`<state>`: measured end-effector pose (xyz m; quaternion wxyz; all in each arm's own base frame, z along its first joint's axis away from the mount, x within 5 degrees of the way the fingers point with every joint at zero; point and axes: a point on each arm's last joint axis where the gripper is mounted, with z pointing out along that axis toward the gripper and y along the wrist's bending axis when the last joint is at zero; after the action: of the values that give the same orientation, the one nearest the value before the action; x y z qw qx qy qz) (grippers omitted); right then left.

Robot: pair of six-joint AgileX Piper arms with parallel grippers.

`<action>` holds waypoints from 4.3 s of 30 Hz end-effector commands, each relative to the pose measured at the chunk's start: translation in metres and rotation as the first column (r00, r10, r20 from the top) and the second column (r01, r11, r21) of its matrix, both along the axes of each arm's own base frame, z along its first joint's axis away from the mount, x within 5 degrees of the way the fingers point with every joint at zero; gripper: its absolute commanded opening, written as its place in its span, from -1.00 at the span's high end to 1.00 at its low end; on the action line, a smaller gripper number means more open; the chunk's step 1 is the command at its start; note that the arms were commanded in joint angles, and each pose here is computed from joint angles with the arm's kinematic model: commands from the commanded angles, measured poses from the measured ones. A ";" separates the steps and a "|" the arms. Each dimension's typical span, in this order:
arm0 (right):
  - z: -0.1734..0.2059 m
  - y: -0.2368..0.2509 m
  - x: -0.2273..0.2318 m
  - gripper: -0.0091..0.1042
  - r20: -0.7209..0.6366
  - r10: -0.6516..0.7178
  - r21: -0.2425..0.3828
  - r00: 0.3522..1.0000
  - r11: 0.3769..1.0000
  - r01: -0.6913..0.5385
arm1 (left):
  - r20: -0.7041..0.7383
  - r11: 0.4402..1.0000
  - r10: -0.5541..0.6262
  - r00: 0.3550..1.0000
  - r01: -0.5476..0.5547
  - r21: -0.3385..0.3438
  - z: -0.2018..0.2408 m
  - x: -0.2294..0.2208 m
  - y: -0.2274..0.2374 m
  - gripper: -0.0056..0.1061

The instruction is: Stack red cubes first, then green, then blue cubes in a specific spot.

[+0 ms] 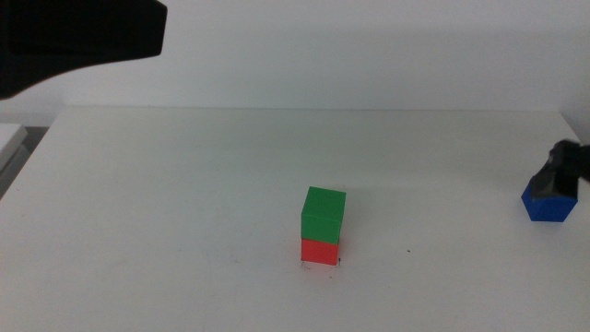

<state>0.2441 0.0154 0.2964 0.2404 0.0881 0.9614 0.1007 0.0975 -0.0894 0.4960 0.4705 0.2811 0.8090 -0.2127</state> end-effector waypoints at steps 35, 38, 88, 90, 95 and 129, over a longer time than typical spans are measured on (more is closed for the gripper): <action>-0.036 0.015 0.140 0.85 -0.150 0.069 -0.258 0.986 0.960 -0.106 | 0.028 1.000 0.002 1.000 -0.002 -0.026 0.003 0.001 -0.001 -0.78; -0.007 0.083 0.112 0.86 -0.120 0.035 -0.269 0.992 0.961 -0.067 | 0.029 1.000 0.003 1.000 -0.003 -0.025 0.003 0.001 -0.001 -0.78; 0.003 0.262 0.083 -0.75 0.007 0.166 -0.202 0.986 0.966 -0.162 | 0.052 1.000 0.026 0.998 -0.026 -0.002 0.003 0.004 0.002 -0.78; 0.034 0.246 0.074 -0.80 0.054 0.191 -0.216 0.980 0.961 -0.175 | 0.052 1.000 0.026 0.998 -0.026 -0.002 0.003 0.004 0.002 -0.78; 0.109 0.175 0.036 -0.80 0.171 0.191 -0.216 0.967 0.964 -0.152 | 0.052 1.000 0.026 0.998 -0.026 -0.002 0.003 0.004 0.002 -0.78; 0.078 0.011 -0.076 -0.80 0.558 0.193 -0.211 0.807 0.974 -0.087 | 0.105 0.998 0.060 0.993 -0.062 0.018 -0.013 0.012 0.001 -0.78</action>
<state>0.1684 0.0284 0.3742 0.5136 -0.0363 0.8550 0.0623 0.1073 -0.0884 0.4874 0.5022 0.2748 0.8004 -0.1778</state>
